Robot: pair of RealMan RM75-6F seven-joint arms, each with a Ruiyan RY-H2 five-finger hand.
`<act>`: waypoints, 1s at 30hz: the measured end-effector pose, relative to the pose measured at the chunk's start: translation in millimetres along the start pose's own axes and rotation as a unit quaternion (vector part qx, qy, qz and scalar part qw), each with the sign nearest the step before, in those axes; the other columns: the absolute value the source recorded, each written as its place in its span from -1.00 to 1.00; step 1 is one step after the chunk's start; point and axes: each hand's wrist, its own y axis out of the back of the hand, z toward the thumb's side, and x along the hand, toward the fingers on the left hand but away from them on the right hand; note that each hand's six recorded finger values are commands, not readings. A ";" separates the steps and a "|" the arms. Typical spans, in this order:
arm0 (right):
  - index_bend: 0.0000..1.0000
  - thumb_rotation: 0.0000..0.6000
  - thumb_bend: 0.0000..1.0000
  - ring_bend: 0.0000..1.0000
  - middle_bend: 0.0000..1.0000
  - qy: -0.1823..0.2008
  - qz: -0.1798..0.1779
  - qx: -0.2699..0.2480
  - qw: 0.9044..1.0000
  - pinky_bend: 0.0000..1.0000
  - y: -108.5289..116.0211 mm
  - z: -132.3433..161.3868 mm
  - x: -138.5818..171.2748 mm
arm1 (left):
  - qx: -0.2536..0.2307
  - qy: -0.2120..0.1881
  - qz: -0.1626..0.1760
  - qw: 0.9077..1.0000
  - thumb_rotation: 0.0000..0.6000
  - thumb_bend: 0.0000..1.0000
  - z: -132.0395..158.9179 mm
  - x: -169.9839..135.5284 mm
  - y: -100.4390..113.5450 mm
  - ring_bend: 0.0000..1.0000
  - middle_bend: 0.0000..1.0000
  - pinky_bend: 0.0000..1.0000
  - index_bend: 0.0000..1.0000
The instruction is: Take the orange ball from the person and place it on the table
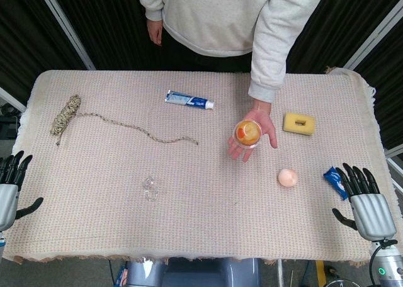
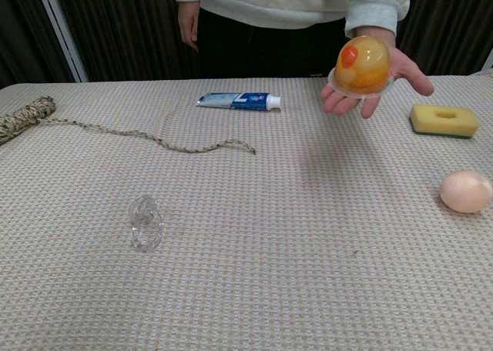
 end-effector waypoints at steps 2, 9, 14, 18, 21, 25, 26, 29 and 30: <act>-0.92 1.00 -0.74 -1.00 -1.00 -0.002 0.000 -0.002 1.000 -1.00 -0.1 -0.3 0.0 | 0.002 -0.001 0.000 1.000 1.00 -0.59 0.2 0.0 0.0 -1.00 -1.00 -1.00 -1.00; -0.92 1.00 -0.74 -1.00 -1.00 -0.008 0.001 -0.009 1.000 -1.00 -0.1 -0.5 -0.2 | 0.004 -0.001 -0.001 1.000 1.00 -0.59 0.0 0.1 -0.4 -1.00 -1.00 -1.00 -1.00; -0.92 1.00 -0.74 -1.00 -1.00 -0.013 -0.002 -0.020 1.000 -1.00 0.4 -0.2 -1.0 | 0.001 0.000 -0.005 1.000 1.00 -0.59 -0.8 0.2 -1.1 -1.00 -1.00 -1.00 -1.00; -0.91 1.00 -0.74 -1.00 -1.00 -0.023 -0.005 -0.034 0.999 -1.00 3.2 -0.7 -3.1 | 0.000 0.000 -0.006 1.000 1.00 -0.59 -1.4 -0.3 -1.0 -1.00 -1.00 -1.00 -1.00; -0.91 1.00 -0.74 -1.00 -1.00 -0.028 -0.009 -0.043 0.999 -0.94 8.3 0.0 -5.8 | -0.005 0.000 -0.008 1.000 1.00 -0.59 -1.8 -0.4 -0.9 -1.00 -1.00 -1.00 -1.00; -0.91 1.00 -0.74 -1.00 -1.00 -0.028 -0.015 -0.062 0.998 -0.88 19.6 8.4 -15.2 | -0.003 -0.004 -0.011 1.000 1.00 -0.59 -0.5 0.4 -1.5 -1.00 -1.00 -1.00 -1.00; -0.90 1.00 -0.74 -1.00 -1.00 -0.026 -0.016 -0.065 0.997 -0.87 23.1 11.6 -18.9 | -0.001 -0.006 -0.011 1.000 1.00 -0.59 -0.2 0.7 -1.5 -1.00 -1.00 -1.00 -1.00; -0.87 1.00 -0.76 -1.00 -1.00 -0.018 -0.018 -0.075 0.997 -0.78 35.9 26.0 -34.2 | -0.001 -0.007 -0.011 1.000 1.00 -0.59 0.3 1.3 -1.9 -1.00 -1.00 -1.00 -1.00; -0.84 1.00 -0.76 -1.00 -1.00 -0.014 -0.018 -0.080 0.997 -0.76 40.3 31.9 -39.9 | -0.002 -0.007 -0.011 1.000 1.00 -0.59 0.3 1.4 -2.1 -1.00 -1.00 -1.00 -1.00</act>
